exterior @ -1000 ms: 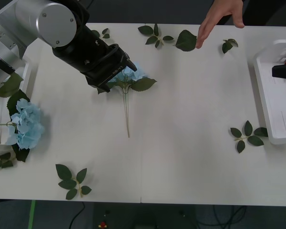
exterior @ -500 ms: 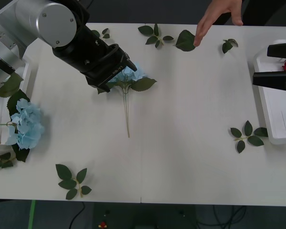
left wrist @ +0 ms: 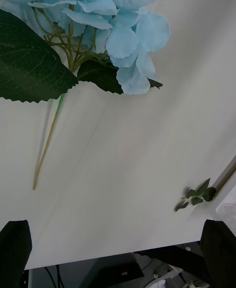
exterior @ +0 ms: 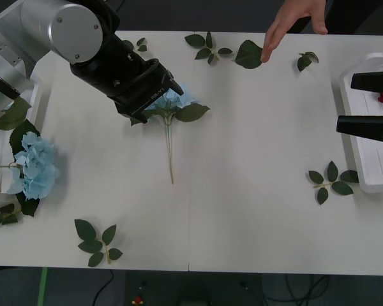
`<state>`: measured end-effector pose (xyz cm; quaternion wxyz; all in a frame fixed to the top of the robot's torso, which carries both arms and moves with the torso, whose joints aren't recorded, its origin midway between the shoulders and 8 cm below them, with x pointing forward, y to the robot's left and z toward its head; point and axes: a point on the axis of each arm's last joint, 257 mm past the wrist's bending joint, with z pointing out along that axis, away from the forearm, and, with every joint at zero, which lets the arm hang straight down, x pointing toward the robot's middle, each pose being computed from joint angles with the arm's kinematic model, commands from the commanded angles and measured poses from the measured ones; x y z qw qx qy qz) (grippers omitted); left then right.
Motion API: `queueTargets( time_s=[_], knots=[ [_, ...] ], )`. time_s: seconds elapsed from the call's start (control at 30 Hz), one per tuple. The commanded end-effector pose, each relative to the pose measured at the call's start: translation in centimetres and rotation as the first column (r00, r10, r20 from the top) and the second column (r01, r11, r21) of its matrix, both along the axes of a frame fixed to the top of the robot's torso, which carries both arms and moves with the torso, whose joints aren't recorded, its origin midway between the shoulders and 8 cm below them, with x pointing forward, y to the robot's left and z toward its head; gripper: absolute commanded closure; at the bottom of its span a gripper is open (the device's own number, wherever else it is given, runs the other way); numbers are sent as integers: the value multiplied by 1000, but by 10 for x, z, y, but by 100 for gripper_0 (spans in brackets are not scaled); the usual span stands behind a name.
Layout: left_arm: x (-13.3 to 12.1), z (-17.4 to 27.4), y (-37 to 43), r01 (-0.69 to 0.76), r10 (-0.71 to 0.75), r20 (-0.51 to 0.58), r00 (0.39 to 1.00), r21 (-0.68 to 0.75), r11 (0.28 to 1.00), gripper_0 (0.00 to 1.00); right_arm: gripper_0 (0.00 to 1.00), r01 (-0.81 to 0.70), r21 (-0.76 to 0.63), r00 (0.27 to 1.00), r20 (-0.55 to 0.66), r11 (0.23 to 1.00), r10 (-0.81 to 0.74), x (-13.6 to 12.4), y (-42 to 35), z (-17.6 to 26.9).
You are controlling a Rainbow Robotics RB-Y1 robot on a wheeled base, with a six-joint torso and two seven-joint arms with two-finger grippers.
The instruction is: Place the red flowers into the right box and the blue flowers into the left box. If a person shows an open palm, hand one flower to the person first, then continue sorting.
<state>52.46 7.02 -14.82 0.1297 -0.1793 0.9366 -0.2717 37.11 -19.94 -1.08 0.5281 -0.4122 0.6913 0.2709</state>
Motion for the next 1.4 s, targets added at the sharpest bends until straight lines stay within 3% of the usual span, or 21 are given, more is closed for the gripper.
queueTargets(
  time_s=[0.03, 1.03, 1.2, 1.4],
  knots=[
    [4, 33, -24, 23, -21, 58, 998, -25, 999, 0, 0, -21, 12, 999, 46, 1000, 20, -7, 7, 10],
    [6, 18, -13, 6, -5, 46, 999, -22, 1000, 0, 0, -19, 34, 999, 34, 999, 18, -6, 7, 13],
    [10, 0, -12, 2, -2, 54, 999, 0, 1000, 0, 0, -19, 38, 999, 34, 999, 18, -7, 7, 14],
    [35, -43, -6, 16, -20, 132, 991, 35, 999, 0, 0, -21, 37, 999, 34, 999, 20, -7, 7, 14]
  ],
)
